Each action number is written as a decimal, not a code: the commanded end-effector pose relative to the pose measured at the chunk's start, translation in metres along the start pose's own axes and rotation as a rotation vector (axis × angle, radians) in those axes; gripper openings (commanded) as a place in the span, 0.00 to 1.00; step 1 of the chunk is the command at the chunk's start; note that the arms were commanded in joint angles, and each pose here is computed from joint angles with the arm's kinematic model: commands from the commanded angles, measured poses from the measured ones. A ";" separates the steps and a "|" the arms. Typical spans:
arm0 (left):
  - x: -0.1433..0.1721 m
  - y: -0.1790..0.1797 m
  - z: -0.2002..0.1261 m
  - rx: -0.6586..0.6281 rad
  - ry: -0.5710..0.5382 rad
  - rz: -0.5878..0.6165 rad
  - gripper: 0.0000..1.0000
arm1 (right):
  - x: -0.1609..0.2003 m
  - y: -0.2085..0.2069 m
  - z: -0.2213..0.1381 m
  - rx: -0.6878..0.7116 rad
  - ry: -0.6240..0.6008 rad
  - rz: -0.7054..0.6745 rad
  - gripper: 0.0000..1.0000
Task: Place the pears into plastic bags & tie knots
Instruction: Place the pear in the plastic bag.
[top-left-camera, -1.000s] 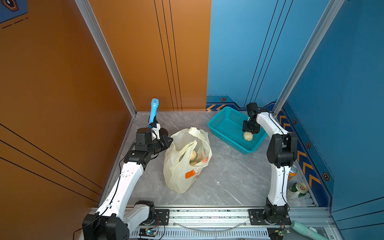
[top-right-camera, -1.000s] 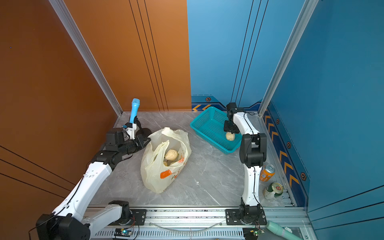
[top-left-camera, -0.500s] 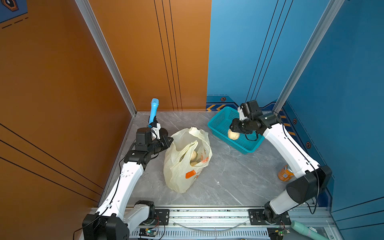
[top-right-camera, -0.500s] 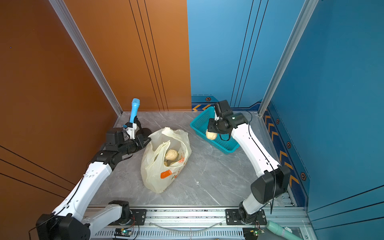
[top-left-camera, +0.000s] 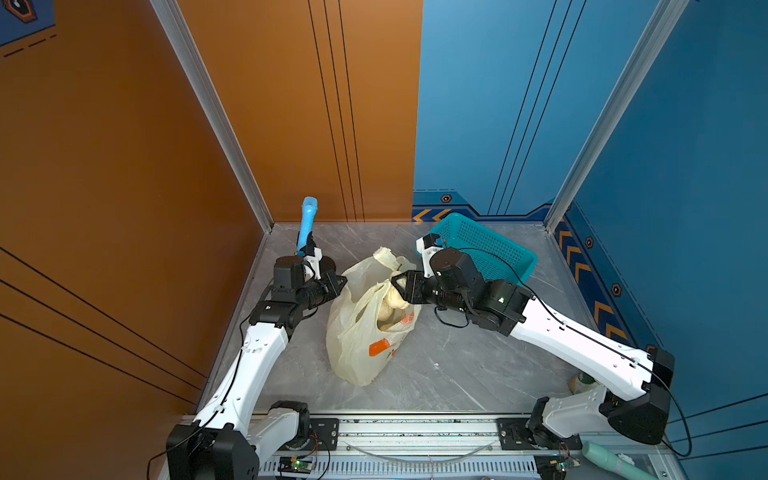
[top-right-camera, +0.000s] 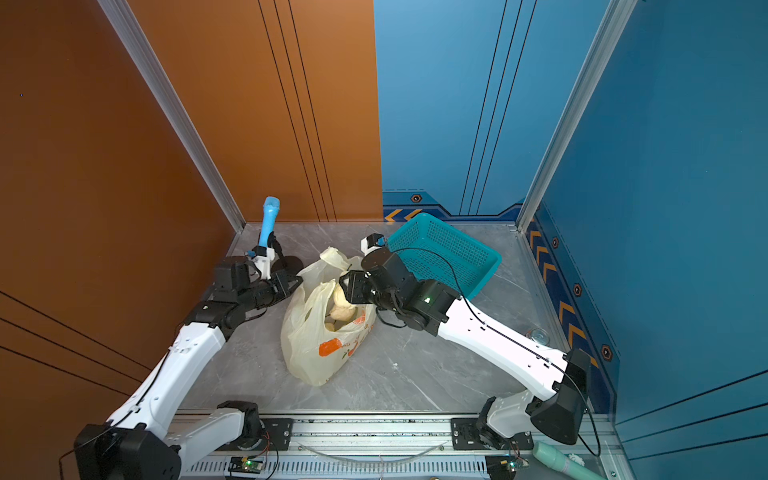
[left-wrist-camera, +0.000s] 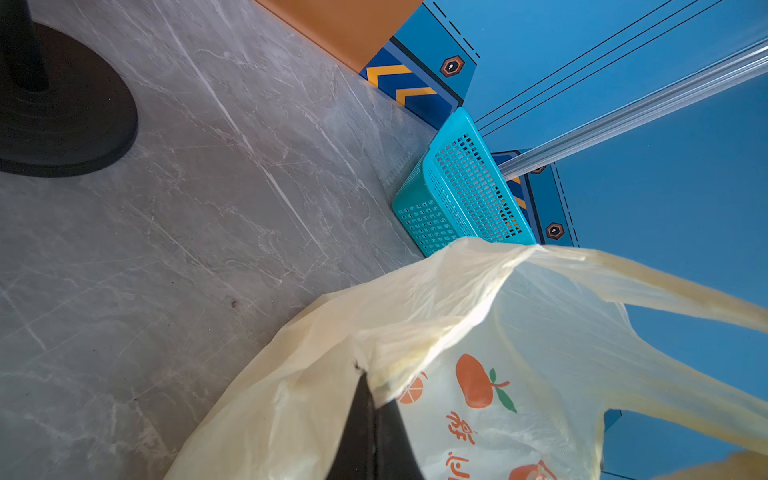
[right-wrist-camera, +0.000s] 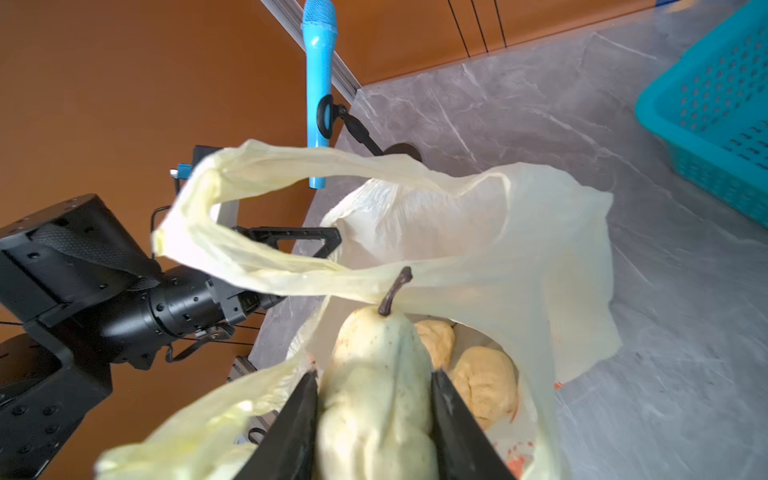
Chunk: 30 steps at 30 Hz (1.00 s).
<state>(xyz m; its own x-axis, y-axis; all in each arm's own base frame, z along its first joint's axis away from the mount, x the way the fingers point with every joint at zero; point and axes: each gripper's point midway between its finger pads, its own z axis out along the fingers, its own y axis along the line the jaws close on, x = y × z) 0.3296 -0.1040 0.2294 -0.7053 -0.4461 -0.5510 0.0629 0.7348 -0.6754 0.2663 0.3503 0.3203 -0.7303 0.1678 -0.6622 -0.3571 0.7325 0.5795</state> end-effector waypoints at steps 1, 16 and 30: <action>-0.002 0.001 0.000 0.007 -0.004 0.010 0.00 | -0.001 -0.002 0.026 0.032 -0.051 0.006 0.40; -0.004 0.001 -0.001 0.003 -0.011 0.013 0.00 | 0.003 0.001 0.023 0.031 0.032 -0.050 0.68; -0.006 0.002 0.000 0.002 -0.013 0.012 0.00 | -0.004 0.066 -0.038 -0.417 0.117 -0.057 0.58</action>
<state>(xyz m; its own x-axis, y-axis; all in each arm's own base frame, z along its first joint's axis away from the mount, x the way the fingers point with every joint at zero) 0.3311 -0.1016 0.2280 -0.7040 -0.4490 -0.5502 0.0566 0.7368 -0.6737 0.2458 0.3463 0.3848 -0.7126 0.1447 -0.6865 -0.5234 0.5419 0.6576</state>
